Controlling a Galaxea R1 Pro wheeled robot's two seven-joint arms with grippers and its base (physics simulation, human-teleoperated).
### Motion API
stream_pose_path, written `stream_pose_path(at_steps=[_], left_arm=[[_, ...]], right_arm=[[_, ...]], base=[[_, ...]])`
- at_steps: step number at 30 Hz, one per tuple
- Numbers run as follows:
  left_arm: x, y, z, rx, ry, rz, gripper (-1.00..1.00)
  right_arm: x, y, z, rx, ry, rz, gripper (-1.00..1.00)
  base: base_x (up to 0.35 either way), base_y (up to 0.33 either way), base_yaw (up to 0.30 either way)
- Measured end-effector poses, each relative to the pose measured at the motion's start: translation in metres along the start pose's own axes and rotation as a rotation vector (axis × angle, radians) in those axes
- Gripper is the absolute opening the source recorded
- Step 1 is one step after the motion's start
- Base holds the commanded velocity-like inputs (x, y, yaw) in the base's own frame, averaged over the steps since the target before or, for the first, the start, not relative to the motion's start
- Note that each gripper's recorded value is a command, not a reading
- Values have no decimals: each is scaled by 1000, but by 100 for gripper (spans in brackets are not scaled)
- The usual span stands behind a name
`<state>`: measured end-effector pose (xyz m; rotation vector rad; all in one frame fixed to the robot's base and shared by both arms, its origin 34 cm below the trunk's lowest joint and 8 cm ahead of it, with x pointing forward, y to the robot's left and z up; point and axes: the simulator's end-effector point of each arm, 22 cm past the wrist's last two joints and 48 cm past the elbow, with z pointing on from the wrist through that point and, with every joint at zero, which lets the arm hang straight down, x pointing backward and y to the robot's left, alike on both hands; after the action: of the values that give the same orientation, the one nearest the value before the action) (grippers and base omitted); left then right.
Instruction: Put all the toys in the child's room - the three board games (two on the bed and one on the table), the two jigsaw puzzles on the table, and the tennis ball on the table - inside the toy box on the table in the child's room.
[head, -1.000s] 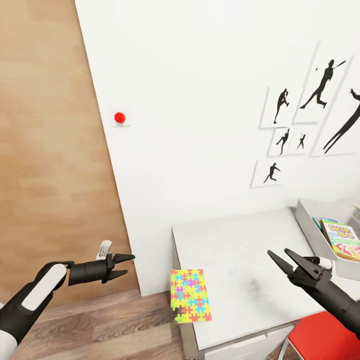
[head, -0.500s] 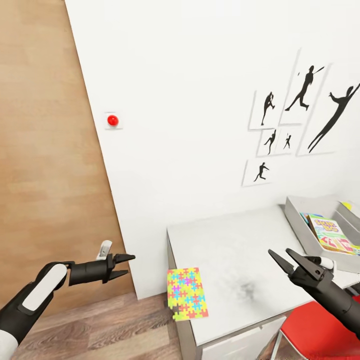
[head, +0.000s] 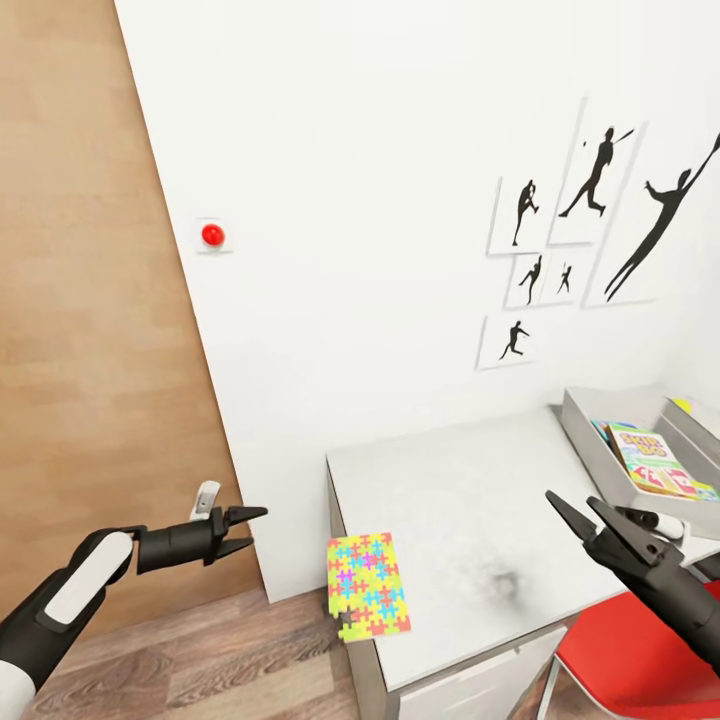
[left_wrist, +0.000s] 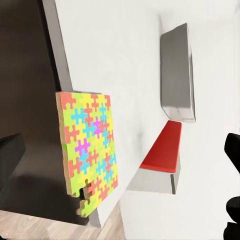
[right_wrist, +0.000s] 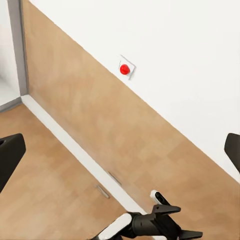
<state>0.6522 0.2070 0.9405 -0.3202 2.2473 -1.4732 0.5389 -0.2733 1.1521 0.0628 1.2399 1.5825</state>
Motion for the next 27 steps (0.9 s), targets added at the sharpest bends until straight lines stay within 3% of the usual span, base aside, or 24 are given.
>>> stream_pose_path(at_steps=[17, 23, 25, 27], left_arm=[[3, 26, 8, 14, -8, -27, 100], [0, 34, 13, 13, -32, -13, 100], [1, 36, 16, 12, -33, -9, 100], [2, 41, 17, 0, -31, 0, 100]], right_arm=[[10, -16, -8, -9, -3, -8, 100], [14, -22, -14, 1, 20, 30, 100], [7, -23, -25, 15, 14, 62, 100], [-12, -21, -44, 36, -33, 70, 100]], base=[[0, 0, 0], [0, 0, 0], [0, 0, 0], [0, 0, 0]])
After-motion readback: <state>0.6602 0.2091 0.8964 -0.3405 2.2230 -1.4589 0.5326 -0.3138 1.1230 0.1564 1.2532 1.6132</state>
